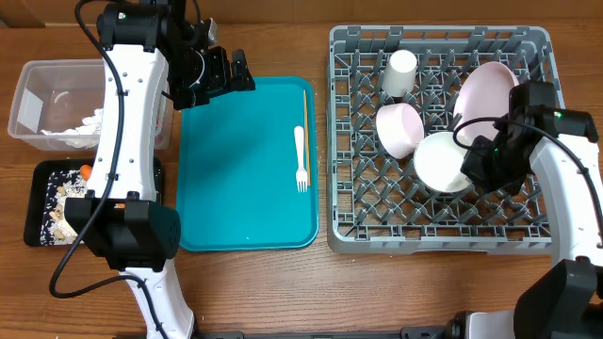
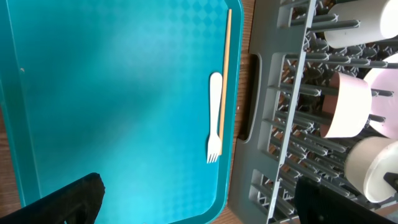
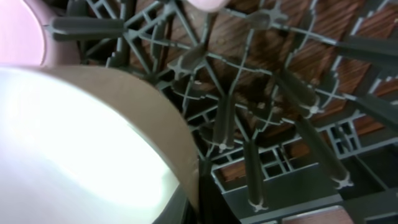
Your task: Sort waste into correct bins and load items into the dishwasher rack
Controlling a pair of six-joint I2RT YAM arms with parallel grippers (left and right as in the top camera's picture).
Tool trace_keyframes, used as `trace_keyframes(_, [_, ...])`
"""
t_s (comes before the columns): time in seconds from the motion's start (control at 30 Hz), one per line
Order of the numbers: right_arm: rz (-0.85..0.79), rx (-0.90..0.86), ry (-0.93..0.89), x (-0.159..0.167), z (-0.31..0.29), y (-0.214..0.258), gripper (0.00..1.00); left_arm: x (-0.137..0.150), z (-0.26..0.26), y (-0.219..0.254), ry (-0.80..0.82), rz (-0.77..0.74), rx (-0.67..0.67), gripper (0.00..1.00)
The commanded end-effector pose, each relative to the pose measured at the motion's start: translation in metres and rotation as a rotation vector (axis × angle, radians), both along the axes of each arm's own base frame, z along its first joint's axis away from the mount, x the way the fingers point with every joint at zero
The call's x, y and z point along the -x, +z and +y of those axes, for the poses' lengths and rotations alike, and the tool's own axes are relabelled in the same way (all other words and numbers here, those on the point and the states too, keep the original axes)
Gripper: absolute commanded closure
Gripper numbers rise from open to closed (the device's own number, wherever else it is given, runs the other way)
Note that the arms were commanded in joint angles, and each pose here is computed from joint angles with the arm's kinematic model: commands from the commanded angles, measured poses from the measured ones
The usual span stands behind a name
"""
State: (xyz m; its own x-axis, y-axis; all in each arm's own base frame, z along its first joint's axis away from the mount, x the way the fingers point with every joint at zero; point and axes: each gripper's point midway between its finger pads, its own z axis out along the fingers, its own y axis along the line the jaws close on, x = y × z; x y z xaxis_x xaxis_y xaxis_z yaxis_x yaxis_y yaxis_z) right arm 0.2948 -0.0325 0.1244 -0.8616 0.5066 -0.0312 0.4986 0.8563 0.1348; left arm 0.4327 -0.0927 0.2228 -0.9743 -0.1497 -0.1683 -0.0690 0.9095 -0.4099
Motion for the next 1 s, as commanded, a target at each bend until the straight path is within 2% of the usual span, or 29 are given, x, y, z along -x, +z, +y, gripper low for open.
trace_keyframes(0.0, [-0.040, 0.026, 0.000, -0.003, -0.004, 0.016, 0.96, 0.001, -0.003, 0.020, -0.013, -0.060, 0.002, 0.00])
trace_keyframes(0.17, [-0.023, 0.141, -0.016, 0.002, -0.024, 0.049, 0.96, 0.001, -0.003, 0.020, -0.013, -0.060, 0.002, 0.00])
trace_keyframes(0.43, [-0.076, 0.488, -0.245, 0.023, -0.074, 0.149, 0.96, 0.001, -0.003, 0.020, -0.013, -0.060, 0.002, 0.00])
trace_keyframes(0.53, [-0.148, 0.565, -0.277, 0.025, -0.071, 0.168, 0.96, 0.001, -0.003, 0.020, -0.013, -0.060, 0.002, 0.00])
trace_keyframes(0.77, [-0.252, 0.736, -0.197, 0.021, -0.037, 0.182, 0.96, 0.001, -0.003, 0.020, -0.013, -0.060, 0.002, 0.00])
trace_keyframes(0.97, [-0.250, 0.924, -0.106, 0.029, -0.013, 0.149, 0.96, 0.001, -0.002, 0.020, -0.013, -0.060, 0.001, 0.00])
